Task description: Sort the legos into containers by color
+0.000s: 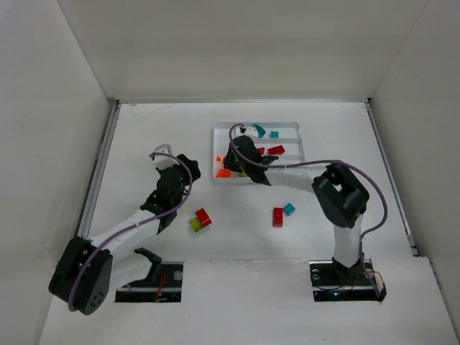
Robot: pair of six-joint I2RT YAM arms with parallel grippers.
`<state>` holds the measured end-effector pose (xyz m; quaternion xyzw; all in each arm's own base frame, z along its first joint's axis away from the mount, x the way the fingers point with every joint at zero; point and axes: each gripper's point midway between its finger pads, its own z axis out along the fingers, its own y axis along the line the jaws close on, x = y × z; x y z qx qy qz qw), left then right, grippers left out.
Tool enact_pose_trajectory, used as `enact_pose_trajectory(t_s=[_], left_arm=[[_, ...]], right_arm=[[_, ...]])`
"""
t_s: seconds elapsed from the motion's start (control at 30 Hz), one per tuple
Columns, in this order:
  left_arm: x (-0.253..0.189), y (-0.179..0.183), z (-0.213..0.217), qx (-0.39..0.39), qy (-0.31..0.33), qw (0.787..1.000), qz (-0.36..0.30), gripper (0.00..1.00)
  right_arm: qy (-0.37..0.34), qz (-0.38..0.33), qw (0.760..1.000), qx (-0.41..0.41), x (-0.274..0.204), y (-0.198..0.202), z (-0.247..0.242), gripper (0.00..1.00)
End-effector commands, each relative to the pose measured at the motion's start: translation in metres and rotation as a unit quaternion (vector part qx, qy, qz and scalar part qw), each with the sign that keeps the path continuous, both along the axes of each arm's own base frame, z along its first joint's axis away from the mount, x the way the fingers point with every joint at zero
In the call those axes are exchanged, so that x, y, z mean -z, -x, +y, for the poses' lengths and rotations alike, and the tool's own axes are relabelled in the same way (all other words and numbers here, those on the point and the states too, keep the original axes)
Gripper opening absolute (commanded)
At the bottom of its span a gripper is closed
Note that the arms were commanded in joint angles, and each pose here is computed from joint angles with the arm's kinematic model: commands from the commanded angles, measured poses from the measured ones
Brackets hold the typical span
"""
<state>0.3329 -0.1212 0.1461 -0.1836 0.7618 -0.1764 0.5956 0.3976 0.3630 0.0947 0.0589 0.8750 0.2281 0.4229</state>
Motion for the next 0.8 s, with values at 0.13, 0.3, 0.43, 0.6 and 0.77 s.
enact_pose_trajectory(t_s=[0.13,0.3,0.43,0.6,0.77], left_arm=[[0.006,-0.005,-0.001,-0.012,-0.003,1.0,0.017,0.51],[0.001,-0.005,-0.002,-0.015,-0.002,1.0,0.015,0.53],[-0.002,-0.007,0.002,-0.03,-0.002,0.999,0.014,0.51],[-0.002,-0.01,0.008,-0.061,-0.01,0.997,0.036,0.37],[-0.01,-0.008,-0.001,-0.052,-0.01,0.998,0.041,0.19]], right_arm=[[-0.039,-0.05,0.998,-0.009,-0.045,-0.012,0.016,0.47],[-0.036,-0.063,0.997,-0.02,-0.06,0.009,0.005,0.43],[-0.016,-0.072,0.995,-0.072,-0.058,0.064,0.003,0.36],[-0.008,-0.083,0.983,-0.162,-0.043,0.149,0.019,0.47],[0.009,-0.091,0.971,-0.223,-0.034,0.206,0.04,0.65]])
